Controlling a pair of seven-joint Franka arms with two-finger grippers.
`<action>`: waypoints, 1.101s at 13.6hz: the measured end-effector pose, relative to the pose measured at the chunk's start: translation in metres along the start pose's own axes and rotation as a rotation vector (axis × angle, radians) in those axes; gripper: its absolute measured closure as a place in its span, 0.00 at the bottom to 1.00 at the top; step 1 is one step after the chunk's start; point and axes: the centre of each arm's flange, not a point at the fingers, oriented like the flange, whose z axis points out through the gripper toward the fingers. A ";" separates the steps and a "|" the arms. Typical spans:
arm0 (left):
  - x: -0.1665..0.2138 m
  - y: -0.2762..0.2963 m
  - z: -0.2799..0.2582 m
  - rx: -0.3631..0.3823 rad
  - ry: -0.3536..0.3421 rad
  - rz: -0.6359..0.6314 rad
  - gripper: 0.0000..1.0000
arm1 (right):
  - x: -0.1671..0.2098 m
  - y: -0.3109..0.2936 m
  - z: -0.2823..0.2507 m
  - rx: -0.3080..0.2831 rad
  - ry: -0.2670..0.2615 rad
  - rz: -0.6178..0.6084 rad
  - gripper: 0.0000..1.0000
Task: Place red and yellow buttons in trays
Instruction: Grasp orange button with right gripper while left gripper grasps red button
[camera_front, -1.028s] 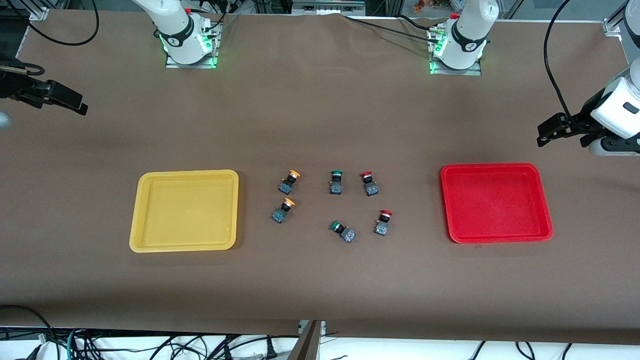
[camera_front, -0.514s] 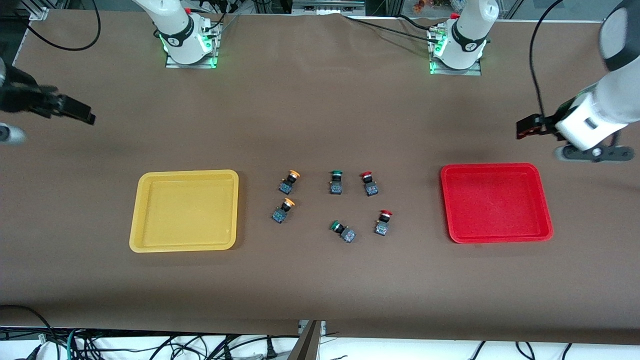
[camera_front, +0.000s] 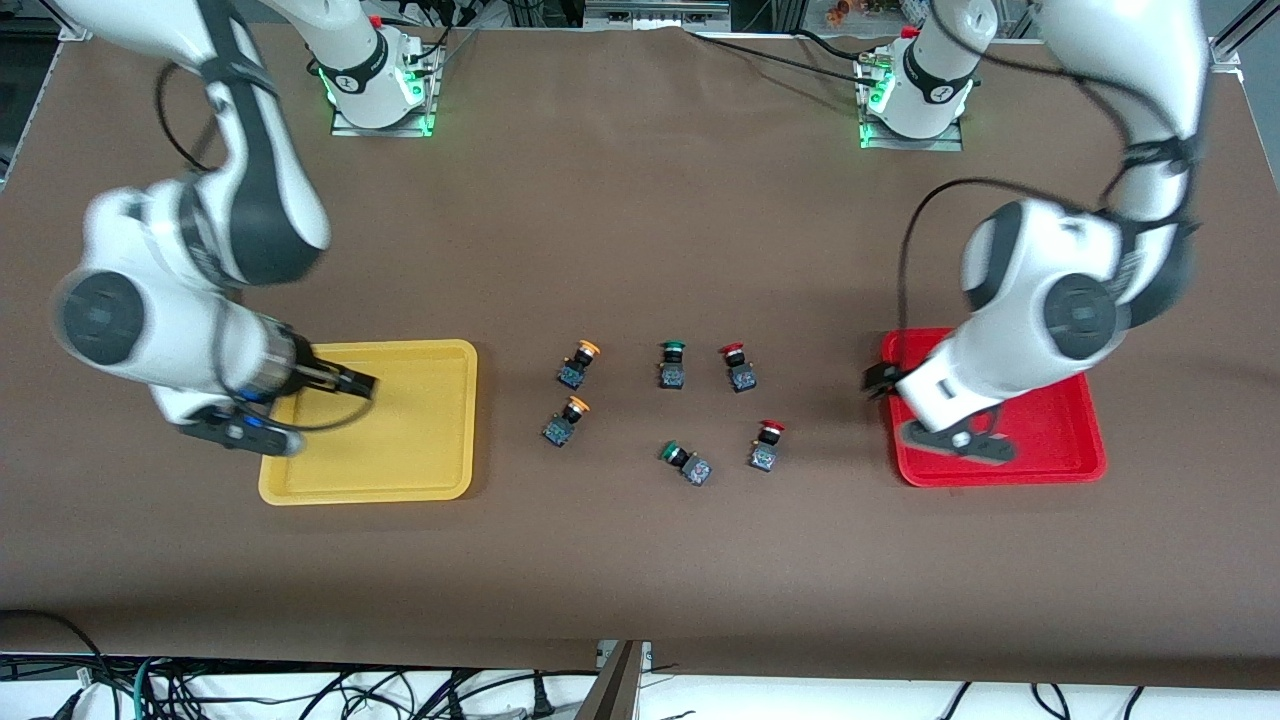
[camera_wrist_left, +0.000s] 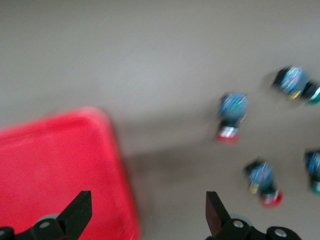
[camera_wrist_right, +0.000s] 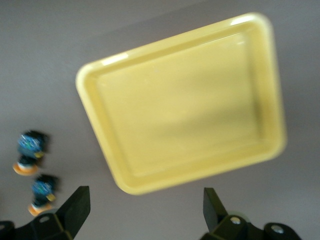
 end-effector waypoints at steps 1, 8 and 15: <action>0.009 0.032 0.028 -0.002 0.056 0.037 0.00 | -0.002 -0.026 0.029 0.013 0.009 0.037 0.00; 0.014 0.097 0.166 -0.009 0.207 0.098 0.00 | -0.079 -0.178 0.174 0.047 0.070 0.260 0.00; 0.009 0.100 0.186 0.000 0.197 0.105 0.44 | -0.124 -0.217 0.198 0.032 0.065 0.225 0.00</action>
